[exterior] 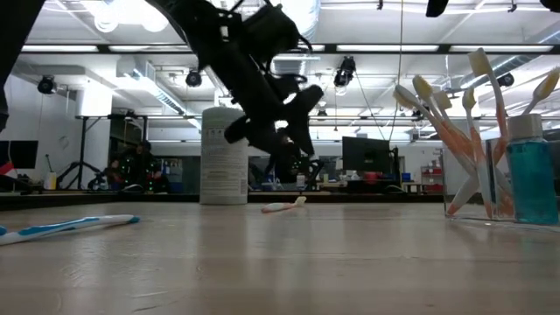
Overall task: Pick & Place toothbrushing station
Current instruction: Put the orange toothbrush into the top section of the transparent organizer
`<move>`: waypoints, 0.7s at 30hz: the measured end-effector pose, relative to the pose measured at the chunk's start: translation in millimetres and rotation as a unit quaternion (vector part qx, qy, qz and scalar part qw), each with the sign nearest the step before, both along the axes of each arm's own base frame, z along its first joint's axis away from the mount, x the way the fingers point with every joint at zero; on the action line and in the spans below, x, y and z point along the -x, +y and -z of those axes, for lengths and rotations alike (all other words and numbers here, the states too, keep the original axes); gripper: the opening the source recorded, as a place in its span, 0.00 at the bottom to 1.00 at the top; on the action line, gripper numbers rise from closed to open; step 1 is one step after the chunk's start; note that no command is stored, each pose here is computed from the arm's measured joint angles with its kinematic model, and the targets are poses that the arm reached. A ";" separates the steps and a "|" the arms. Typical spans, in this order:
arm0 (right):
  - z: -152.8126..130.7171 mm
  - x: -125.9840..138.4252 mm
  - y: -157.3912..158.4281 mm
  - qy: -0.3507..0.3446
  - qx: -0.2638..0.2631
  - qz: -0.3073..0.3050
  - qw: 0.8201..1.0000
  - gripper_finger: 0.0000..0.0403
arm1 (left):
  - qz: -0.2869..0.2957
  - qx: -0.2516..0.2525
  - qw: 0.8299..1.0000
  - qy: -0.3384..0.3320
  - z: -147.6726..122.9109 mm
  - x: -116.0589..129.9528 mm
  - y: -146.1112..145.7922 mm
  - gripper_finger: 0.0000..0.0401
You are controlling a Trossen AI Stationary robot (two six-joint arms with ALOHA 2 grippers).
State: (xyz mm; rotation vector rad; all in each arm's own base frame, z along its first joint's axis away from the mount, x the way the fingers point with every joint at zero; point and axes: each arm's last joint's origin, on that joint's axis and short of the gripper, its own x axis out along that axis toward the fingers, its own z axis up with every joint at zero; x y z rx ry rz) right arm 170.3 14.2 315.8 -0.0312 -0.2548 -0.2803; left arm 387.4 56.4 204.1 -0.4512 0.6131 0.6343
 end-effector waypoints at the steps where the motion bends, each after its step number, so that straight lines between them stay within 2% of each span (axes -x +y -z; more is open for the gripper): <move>1: 0.1 0.0 0.0 0.001 0.000 0.000 1.000 0.07 | -0.015 -0.015 1.000 -0.005 -5.2 1.8 0.6 0.61; 3: 0.3 -0.1 0.0 0.001 0.000 0.000 1.000 0.07 | -0.018 -0.039 0.999 -0.011 -16.0 5.3 1.3 0.61; 6: 0.3 -0.1 0.0 0.002 0.002 0.000 1.000 0.07 | 0.014 -0.053 0.997 -0.047 -36.0 7.7 0.2 0.61; 9: 0.3 -0.1 -0.1 0.004 0.010 0.003 1.000 0.07 | 0.042 -0.057 0.988 -0.137 -56.5 8.9 -3.3 0.61; 12: 0.6 -0.1 -0.1 0.007 0.016 0.005 1.000 0.07 | 0.053 -0.083 0.960 -0.263 -71.3 19.6 -6.5 0.61; 14: 0.8 -0.2 -0.1 0.009 0.016 0.005 1.000 0.07 | 0.075 -0.102 0.938 -0.322 -71.6 33.1 -8.7 0.61; 16: 1.0 -0.2 -0.1 0.009 0.015 0.005 1.000 0.07 | 0.088 -0.109 0.927 -0.348 -61.4 47.1 -9.2 0.61; 21: 1.0 -0.2 -0.1 0.014 0.033 0.010 0.999 0.07 | 0.083 -0.092 0.934 -0.336 -32.8 71.7 -11.1 0.61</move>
